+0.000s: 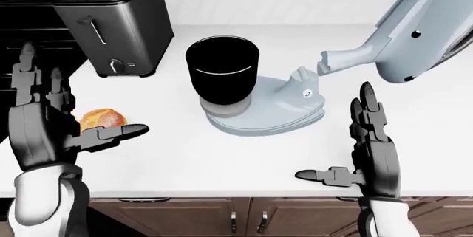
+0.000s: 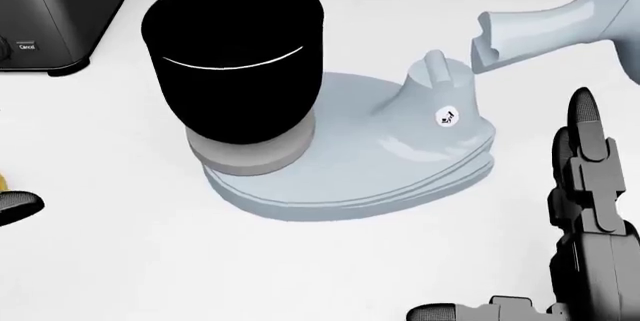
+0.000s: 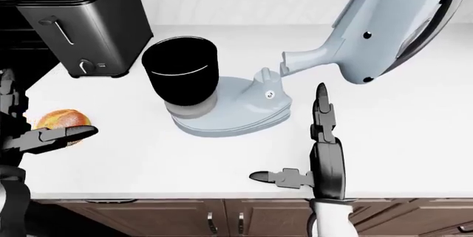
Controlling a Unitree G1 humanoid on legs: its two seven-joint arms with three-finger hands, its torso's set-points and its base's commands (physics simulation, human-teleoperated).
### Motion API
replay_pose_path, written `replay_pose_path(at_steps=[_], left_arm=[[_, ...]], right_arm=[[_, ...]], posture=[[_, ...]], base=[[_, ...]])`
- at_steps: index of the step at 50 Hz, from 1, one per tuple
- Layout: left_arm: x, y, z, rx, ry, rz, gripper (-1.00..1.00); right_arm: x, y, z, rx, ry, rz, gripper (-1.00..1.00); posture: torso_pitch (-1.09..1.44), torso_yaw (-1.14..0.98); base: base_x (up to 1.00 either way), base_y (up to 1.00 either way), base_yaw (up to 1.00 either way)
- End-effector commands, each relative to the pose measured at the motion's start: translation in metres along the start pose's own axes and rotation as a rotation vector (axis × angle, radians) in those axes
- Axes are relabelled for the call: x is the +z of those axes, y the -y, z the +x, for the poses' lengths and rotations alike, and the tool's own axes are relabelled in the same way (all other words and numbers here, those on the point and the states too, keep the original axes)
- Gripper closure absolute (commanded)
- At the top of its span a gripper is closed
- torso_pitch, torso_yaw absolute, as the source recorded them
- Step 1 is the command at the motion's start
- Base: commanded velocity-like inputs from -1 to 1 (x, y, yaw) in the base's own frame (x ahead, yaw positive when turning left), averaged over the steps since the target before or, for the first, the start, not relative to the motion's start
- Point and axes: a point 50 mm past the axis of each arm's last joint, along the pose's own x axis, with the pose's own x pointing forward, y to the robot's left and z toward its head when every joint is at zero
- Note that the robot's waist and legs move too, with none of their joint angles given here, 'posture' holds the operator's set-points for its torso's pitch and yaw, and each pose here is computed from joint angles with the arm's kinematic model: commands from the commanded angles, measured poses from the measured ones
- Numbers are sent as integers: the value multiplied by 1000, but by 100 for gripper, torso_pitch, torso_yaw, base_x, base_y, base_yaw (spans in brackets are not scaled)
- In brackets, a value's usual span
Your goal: Place the bread in the stand mixer bowl.
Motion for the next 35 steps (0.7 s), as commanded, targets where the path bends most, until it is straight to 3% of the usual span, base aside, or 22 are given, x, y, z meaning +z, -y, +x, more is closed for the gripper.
replay_pose_path(at_steps=[1,6,14,35], left_arm=[[8,-4,4,15,76,21,-100],[-13,-14,14,30,19,96,-100],[-37,-23,18,34,-43,163,-100],[-64,-39,16,53,-133,253,-100]], right_arm=[[6,4,0,-18,31,-18,-100],[7,3,1,-14,33,-20,-100],[7,2,1,-13,36,-21,-100],[9,2,0,-11,42,-23,-100]], posture=[[0,0],[0,0],[0,0],[0,0]], base=[[0,0,0],[0,0,0],[0,0,0],[0,0,0]])
